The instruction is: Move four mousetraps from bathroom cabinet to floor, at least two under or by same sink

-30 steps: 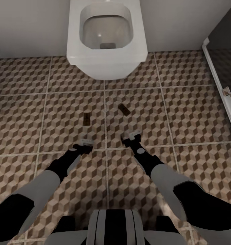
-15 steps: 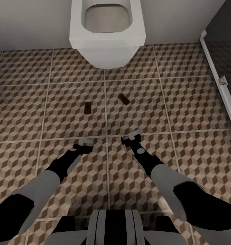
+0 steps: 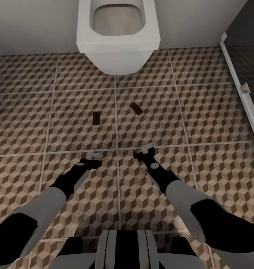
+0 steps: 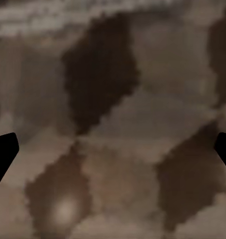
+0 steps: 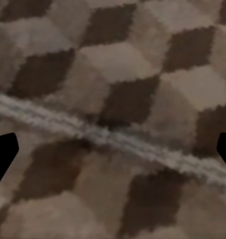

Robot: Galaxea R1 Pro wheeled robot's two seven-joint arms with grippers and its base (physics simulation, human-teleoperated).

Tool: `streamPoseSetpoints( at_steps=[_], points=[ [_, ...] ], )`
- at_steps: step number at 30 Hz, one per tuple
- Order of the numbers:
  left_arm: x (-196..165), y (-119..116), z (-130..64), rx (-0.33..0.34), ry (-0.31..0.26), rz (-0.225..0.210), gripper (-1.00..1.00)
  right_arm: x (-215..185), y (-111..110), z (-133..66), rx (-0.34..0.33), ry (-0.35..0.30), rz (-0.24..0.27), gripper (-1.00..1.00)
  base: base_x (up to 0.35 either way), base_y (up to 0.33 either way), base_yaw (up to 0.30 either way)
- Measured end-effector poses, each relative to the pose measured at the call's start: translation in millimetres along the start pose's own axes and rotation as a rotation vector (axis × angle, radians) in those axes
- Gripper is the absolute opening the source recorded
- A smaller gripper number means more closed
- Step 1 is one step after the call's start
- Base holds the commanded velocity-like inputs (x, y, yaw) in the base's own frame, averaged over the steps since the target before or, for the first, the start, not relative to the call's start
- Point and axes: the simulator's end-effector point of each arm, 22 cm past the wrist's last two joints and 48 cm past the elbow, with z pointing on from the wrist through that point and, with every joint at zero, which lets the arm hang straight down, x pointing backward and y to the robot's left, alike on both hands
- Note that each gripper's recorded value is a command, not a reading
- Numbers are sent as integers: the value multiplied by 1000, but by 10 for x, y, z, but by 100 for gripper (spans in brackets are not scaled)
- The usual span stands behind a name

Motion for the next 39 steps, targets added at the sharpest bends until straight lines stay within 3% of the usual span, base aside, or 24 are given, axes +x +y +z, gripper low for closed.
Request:
streamPoseSetpoints(
  at_steps=[29,39],
  points=[
    [1,-1,0,0,0,0,100,2,0,0,0,1,0,100,0,0,0],
    [-169,50,-158,-10,-19,4,100,-296,-76,-98,12,-37,-8,100,0,0,0]
  ],
)
